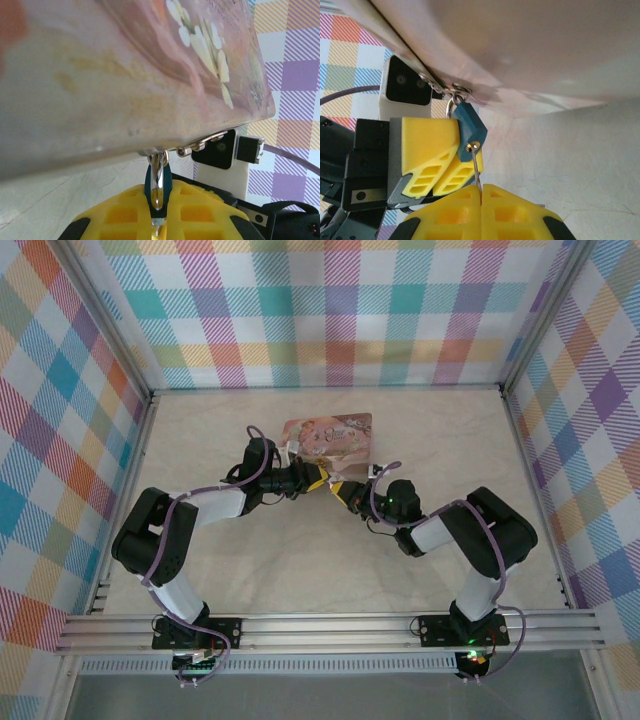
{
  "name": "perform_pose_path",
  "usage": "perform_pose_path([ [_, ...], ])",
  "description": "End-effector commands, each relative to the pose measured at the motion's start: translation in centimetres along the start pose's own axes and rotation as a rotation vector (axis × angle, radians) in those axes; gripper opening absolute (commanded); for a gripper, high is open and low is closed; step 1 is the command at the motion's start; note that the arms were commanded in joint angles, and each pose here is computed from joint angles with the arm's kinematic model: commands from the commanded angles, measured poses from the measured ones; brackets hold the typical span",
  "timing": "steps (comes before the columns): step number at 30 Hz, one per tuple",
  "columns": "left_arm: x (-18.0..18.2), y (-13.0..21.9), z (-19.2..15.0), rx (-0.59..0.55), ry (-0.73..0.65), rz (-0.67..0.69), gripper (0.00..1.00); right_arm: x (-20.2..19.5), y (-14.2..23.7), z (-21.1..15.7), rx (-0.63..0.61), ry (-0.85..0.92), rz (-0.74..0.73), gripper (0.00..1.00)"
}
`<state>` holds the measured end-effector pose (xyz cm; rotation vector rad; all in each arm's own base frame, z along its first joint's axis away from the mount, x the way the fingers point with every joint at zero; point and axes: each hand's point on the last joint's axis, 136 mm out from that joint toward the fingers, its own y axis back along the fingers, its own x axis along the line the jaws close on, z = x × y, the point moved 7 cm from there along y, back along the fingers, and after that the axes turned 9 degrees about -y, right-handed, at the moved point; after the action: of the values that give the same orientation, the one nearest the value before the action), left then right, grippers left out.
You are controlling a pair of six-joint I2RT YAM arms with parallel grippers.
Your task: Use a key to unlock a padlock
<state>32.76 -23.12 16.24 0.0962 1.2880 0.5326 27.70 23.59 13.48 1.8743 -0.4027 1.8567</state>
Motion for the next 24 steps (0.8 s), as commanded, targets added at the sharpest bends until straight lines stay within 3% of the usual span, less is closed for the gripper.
perform_pose_path([
  [1, -2.6, 0.9, -0.3, 0.033, -0.06, -0.118, 0.1, 1.2, -0.9, 0.4, 0.007, 0.031, 0.055, 0.0],
  [24, -2.7, 0.7, -0.3, 0.043, -0.07, -0.123, 0.1, 2.1, -1.7, -0.3, 0.126, 0.066, 0.109, 0.0],
])
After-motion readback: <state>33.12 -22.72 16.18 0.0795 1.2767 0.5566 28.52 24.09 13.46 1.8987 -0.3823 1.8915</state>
